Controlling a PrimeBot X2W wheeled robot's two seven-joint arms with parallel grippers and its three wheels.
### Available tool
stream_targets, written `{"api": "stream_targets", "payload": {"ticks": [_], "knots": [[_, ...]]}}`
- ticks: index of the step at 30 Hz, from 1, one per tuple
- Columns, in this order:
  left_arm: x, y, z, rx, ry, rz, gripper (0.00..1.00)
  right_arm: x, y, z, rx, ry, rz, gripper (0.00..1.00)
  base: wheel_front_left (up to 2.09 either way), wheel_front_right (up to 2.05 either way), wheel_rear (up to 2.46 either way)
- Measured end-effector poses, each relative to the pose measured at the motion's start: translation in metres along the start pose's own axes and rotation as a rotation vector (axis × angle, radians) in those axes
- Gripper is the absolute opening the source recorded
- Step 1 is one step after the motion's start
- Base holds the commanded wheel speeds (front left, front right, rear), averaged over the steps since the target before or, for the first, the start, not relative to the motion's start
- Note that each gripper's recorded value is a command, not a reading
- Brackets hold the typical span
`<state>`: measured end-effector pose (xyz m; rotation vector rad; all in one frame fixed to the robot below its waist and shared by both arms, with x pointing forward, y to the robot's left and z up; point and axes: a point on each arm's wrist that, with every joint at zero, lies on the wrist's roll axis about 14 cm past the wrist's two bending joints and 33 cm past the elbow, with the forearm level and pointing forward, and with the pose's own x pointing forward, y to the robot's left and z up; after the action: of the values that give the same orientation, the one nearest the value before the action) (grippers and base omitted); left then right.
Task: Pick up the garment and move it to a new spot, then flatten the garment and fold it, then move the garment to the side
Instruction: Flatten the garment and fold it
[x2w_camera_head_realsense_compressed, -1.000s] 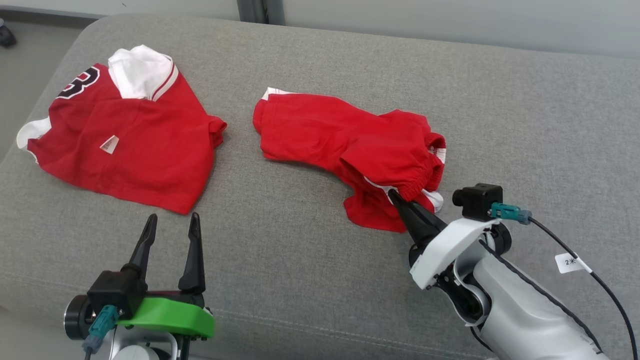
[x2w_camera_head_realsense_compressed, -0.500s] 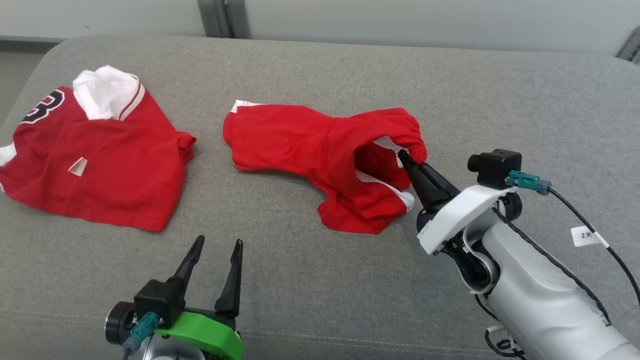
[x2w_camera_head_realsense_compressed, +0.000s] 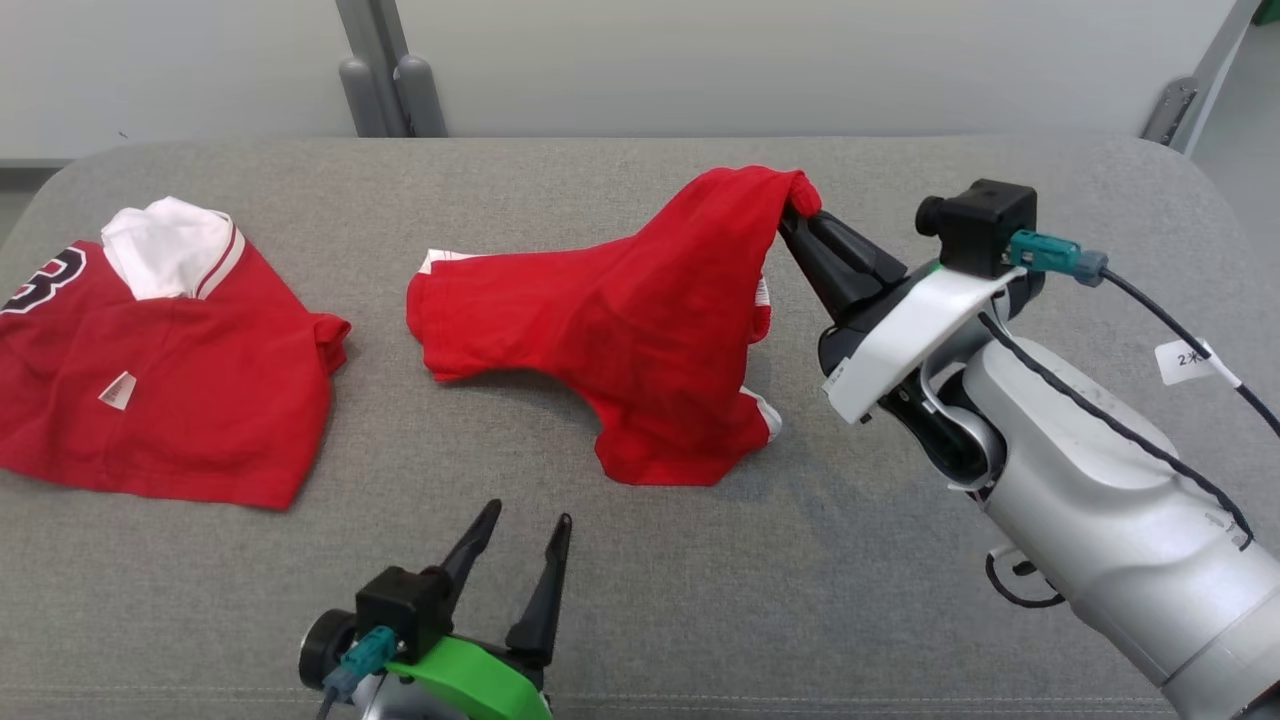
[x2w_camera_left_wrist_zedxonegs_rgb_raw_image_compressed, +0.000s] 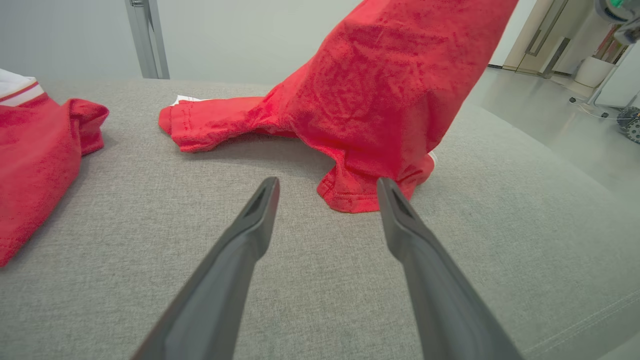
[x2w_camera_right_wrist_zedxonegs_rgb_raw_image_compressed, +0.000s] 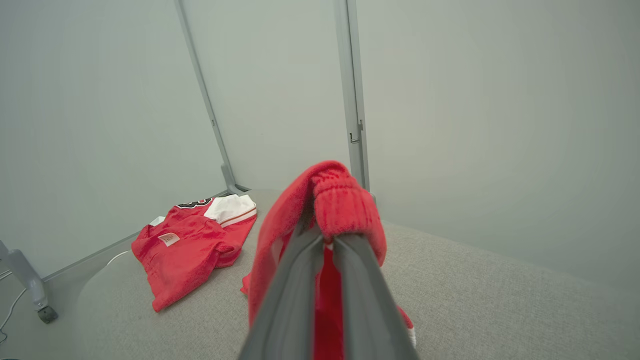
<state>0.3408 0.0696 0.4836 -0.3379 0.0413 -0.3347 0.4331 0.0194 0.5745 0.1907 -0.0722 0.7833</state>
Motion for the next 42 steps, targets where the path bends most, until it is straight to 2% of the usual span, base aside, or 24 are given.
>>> {"api": "stream_targets", "payload": {"ticks": [7, 13, 25, 33, 42], "knots": [[0.003, -0.039, -0.025, -0.024, 0.097, -0.135, 1.00, 0.014, 0.012, 0.013, -0.086, 0.017, 0.081, 0.00, 0.00, 0.00, 0.00], [0.025, -0.047, -0.031, -0.039, 0.158, -0.186, 1.00, 0.023, 0.012, 0.008, -0.091, 0.068, 0.105, 0.00, 0.00, 0.00, 0.00], [0.082, -0.070, -0.035, -0.074, 0.219, -0.316, 1.00, 0.043, -0.016, 0.014, -0.101, 0.079, 0.095, 0.00, 0.00, 0.00, 0.00], [0.099, -0.088, -0.068, -0.092, 0.335, -0.398, 1.00, 0.043, -0.047, -0.007, -0.078, 0.124, 0.042, 0.00, 0.00, 0.00, 0.00], [0.103, -0.095, -0.108, -0.114, 0.471, -0.439, 1.00, 0.038, -0.073, -0.032, -0.048, 0.159, -0.014, 0.00, 0.00, 0.00, 0.00]]}}
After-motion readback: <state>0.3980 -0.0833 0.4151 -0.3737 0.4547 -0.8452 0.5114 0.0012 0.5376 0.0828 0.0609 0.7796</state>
